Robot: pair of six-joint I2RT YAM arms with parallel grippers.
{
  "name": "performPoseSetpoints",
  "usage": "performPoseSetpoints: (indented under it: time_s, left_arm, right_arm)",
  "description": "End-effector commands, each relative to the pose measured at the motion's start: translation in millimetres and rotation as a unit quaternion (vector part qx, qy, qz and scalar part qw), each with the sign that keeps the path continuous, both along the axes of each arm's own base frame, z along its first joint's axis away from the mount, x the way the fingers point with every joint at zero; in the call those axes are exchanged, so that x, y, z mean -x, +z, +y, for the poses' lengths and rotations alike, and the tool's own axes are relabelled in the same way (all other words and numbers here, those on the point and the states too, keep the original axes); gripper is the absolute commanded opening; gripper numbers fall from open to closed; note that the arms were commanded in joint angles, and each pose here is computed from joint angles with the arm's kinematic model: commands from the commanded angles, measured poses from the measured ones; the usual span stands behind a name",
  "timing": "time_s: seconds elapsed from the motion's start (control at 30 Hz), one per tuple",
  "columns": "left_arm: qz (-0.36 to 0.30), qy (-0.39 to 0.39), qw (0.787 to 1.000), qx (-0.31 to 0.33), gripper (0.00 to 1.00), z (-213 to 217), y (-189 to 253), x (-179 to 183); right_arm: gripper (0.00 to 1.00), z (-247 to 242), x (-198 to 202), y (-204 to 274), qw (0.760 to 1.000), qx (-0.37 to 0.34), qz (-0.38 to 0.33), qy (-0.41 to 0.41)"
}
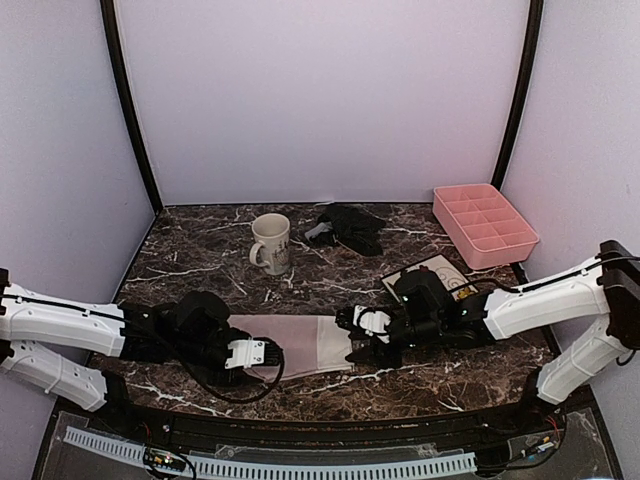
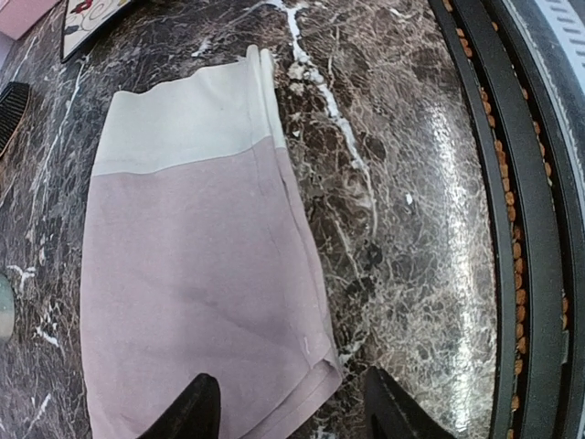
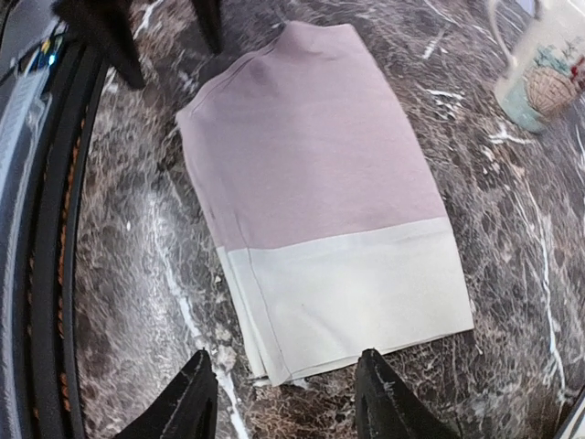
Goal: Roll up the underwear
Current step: Pick up the underwear from the center of the board.
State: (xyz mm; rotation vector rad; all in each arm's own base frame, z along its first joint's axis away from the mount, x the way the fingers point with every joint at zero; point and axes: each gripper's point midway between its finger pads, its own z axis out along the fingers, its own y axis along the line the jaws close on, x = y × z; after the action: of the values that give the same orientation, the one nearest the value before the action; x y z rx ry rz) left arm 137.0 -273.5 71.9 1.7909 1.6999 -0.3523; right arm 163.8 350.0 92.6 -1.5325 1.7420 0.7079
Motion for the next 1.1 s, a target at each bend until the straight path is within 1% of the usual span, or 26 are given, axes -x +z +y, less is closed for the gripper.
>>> performPoseSetpoints:
  time_s: [0.0,0.03,0.13,0.3,0.5,0.6,0.77,0.83,0.97,1.07]
  left_arm:
    - [-0.021,-0.058,0.998,0.009,0.52,-7,-8,8]
    - [-0.017,-0.057,0.998,0.008,0.50,-7,-11,8]
    - [-0.009,-0.052,0.998,0.016,0.47,-9,-15,9]
    - [-0.005,-0.044,0.999,0.018,0.46,-8,-18,9]
    - [-0.007,-0.047,0.999,0.015,0.45,-3,-18,12]
    - [-0.005,-0.052,0.999,0.006,0.44,0,-22,14]
    - [-0.002,-0.066,0.998,-0.004,0.39,4,-27,18]
    - [-0.002,-0.072,0.997,-0.010,0.39,4,-30,19]
    - [0.000,-0.078,0.997,-0.026,0.41,4,-37,18]
    - [-0.005,-0.079,0.996,-0.031,0.41,2,-40,15]
  right_arm:
    - [0.46,7,6,-18,0.995,0.027,-0.075,0.052]
    - [0.45,8,7,-23,0.995,0.033,-0.077,0.058]
    - [0.44,9,9,-31,0.993,0.047,-0.078,0.071]
    - [0.44,13,14,-43,0.992,0.061,-0.075,0.086]
    - [0.42,20,7,-63,0.991,0.086,-0.071,0.081]
    - [0.37,23,4,-68,0.990,0.094,-0.070,0.080]
    - [0.20,23,3,-70,0.989,0.104,-0.070,0.081]
    - [0.15,21,5,-72,0.988,0.108,-0.067,0.084]
    - [0.11,16,10,-72,0.988,0.110,-0.066,0.088]
    - [0.08,13,12,-73,0.988,0.109,-0.064,0.089]
